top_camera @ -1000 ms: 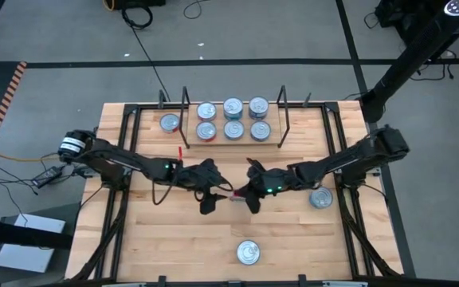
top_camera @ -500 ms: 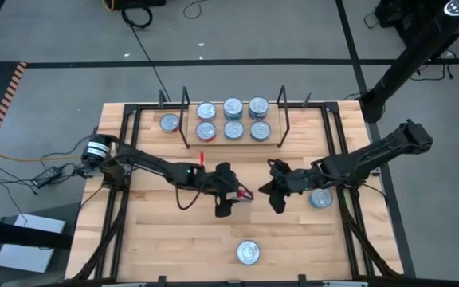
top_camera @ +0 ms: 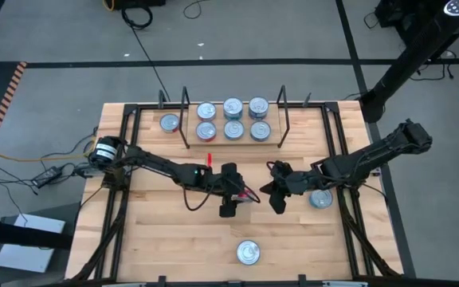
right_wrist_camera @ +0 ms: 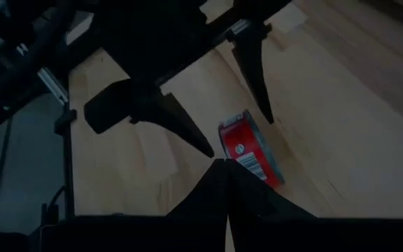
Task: Stack canned seafood by type on shelf
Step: Stack the red tuna can on top of the other red tuna can on the shelf
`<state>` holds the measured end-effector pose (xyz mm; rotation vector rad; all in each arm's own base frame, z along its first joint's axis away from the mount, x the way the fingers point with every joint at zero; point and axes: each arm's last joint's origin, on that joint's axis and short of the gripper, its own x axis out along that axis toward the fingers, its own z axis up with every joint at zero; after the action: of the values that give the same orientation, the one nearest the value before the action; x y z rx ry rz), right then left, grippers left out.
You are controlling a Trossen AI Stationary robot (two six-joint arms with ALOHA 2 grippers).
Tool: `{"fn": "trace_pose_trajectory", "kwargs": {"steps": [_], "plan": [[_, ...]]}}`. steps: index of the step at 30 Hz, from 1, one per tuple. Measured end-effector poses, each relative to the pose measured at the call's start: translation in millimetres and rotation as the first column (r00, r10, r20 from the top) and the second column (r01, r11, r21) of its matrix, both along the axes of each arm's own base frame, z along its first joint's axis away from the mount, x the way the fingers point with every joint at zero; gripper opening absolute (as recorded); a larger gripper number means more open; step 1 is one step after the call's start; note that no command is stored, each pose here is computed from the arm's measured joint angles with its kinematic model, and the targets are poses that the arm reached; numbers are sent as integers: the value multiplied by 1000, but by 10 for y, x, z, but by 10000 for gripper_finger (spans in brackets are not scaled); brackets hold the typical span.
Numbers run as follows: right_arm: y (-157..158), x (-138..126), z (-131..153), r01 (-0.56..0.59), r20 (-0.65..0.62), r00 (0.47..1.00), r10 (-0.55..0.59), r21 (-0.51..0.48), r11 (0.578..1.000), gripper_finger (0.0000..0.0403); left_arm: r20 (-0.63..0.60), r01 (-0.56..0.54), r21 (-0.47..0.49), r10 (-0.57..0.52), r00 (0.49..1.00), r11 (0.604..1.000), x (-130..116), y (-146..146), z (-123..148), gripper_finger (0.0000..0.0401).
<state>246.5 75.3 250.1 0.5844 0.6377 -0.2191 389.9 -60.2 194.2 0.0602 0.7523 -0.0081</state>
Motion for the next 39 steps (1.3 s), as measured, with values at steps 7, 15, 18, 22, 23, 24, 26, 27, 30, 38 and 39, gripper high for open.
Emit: {"fn": "trace_pose_trajectory", "kwargs": {"steps": [7, 15, 18, 22, 23, 24, 26, 27, 30, 38, 39], "plan": [[-1, -2, -2, -2, -3, 1000, 2, -4, 1000, 11, -28, -18, -22, 17, 999, 1000, 14, 105, 17, 293], [-1, -3, -3, -6, -5, 1000, 6, -9, 1000, 11, -181, -12, -41, 5, 983, 999, 103, 183, 229, 293], [-2, -5, -7, -7, -9, 1000, 7, -12, 1000, 11, -197, 22, -50, -32, 980, 998, 206, 170, 317, 293], [3, -13, -16, -18, -21, 1000, 18, -14, 1000, 11, -264, 51, -32, -58, 963, 998, 341, 155, 269, 293], [2, -14, -19, -21, -24, 999, 21, -15, 1000, 11, -290, 50, -30, -57, 955, 998, 369, 153, 233, 293], [2, -16, -21, -22, -26, 999, 22, -17, 1000, 11, -295, 49, -28, -55, 954, 998, 395, 154, 235, 293], [2, -14, -20, -21, -24, 999, 21, -15, 1000, 11, -337, 45, -10, -45, 940, 999, 414, 162, 191, 293], [2, -15, -20, -21, -25, 999, 21, -16, 1000, 11, -350, 46, -8, -46, 936, 999, 414, 164, 186, 293], [0, -13, -18, -15, -22, 1000, 14, -15, 1000, 11, -369, 61, 19, -50, 928, 998, 402, 171, 178, 293], [-3, -14, -20, -9, -23, 1000, 9, -16, 1000, 11, -400, 82, 30, -64, 914, 996, 370, 173, 150, 272], [-4, -14, -20, -8, -23, 1000, 8, -16, 1000, 11, -407, 83, 30, -64, 911, 996, 362, 174, 142, 263]]}}
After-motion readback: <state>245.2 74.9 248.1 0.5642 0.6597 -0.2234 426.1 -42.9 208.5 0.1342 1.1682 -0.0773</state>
